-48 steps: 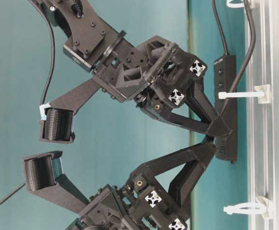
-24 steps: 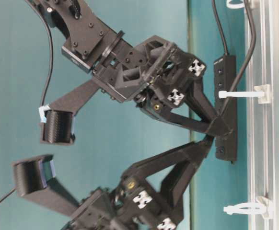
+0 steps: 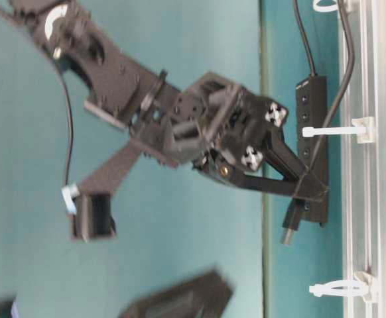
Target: Pass the USB cable through three rings with both arms.
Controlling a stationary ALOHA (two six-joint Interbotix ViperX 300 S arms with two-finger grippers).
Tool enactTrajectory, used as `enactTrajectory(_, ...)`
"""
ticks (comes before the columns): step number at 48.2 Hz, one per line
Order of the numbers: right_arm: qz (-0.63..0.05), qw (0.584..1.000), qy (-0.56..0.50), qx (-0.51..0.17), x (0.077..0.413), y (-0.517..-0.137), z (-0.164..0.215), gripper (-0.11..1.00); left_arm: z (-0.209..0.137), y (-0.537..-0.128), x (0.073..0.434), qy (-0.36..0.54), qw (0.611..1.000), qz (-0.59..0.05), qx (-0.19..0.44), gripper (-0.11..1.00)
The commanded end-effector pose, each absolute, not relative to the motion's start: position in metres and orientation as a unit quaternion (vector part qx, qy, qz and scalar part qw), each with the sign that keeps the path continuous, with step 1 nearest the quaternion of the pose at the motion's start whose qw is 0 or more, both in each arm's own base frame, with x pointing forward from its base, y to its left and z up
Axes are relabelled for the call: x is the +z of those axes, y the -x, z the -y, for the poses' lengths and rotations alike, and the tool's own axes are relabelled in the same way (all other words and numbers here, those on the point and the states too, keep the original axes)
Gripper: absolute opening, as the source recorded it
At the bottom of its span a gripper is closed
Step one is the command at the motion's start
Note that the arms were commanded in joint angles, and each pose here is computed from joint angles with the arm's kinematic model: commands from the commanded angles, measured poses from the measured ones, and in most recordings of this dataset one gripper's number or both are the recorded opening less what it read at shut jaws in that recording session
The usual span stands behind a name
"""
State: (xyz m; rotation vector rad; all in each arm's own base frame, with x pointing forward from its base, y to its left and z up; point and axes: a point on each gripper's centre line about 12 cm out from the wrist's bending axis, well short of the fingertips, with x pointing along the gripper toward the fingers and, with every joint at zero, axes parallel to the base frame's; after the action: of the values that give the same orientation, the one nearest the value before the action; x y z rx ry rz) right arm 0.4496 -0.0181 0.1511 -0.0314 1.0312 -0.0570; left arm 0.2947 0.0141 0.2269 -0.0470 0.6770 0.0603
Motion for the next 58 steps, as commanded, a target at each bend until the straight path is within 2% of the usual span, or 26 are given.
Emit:
enactTrajectory(1,-0.497,0.867,0.021,-0.024,0.158,-0.457,0.016,-0.06,-0.014,-0.280,0.240,0.028,0.949,-0.312,0.033,0.68)
enactTrajectory(18,-0.520,0.854,0.024,-0.017,0.143,-0.476,0.007,-0.06,-0.014,-0.238,0.250,0.065,0.956,-0.282,0.046,0.67)
enactTrajectory(35,-0.535,0.845,0.024,-0.014,0.129,-0.483,0.003,-0.06,-0.013,-0.237,0.245,0.067,0.954,-0.289,0.047,0.67)
enactTrajectory(58,-0.521,0.853,0.017,-0.021,0.129,-0.494,0.009,-0.06,-0.013,-0.235,0.242,0.066,0.953,-0.291,0.045,0.66)
